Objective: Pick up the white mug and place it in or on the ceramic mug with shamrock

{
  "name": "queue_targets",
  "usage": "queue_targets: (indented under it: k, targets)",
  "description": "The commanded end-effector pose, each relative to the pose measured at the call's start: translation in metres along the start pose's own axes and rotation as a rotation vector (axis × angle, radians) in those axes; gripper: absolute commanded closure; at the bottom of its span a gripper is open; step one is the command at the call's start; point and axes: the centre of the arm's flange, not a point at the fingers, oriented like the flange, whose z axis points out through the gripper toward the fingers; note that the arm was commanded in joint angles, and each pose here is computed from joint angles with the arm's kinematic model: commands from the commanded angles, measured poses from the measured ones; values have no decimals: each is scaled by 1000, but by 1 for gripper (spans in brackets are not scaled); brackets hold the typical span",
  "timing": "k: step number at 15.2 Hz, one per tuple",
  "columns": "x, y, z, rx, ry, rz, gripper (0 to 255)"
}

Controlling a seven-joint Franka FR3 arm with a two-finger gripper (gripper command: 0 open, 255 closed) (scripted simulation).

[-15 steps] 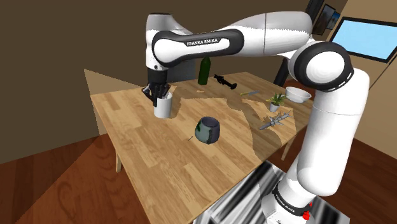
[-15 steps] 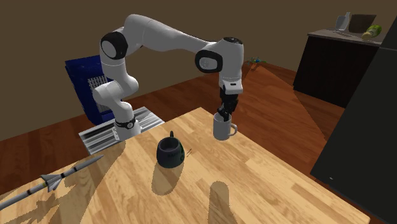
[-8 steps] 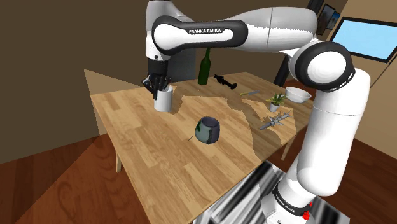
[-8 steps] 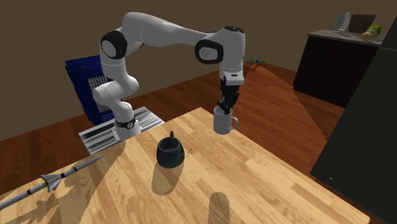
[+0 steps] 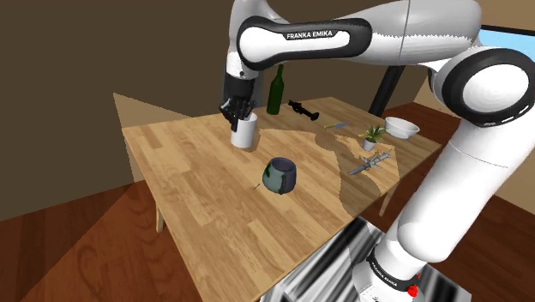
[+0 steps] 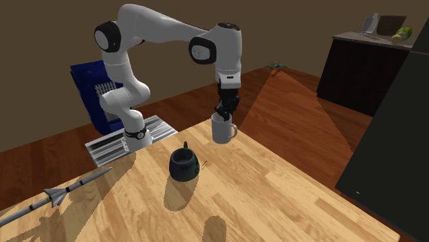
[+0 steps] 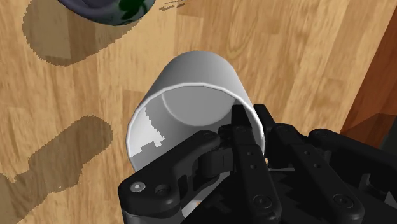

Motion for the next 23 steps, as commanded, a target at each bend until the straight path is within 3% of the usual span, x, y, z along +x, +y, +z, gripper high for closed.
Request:
queue_targets:
  k: [1,9,23]
  targets:
    - [-19,19,-5,0,0,0,255]
    - [-89,99,-21,0,0,0,255]
    - [-92,99,53,0,0,0,255]
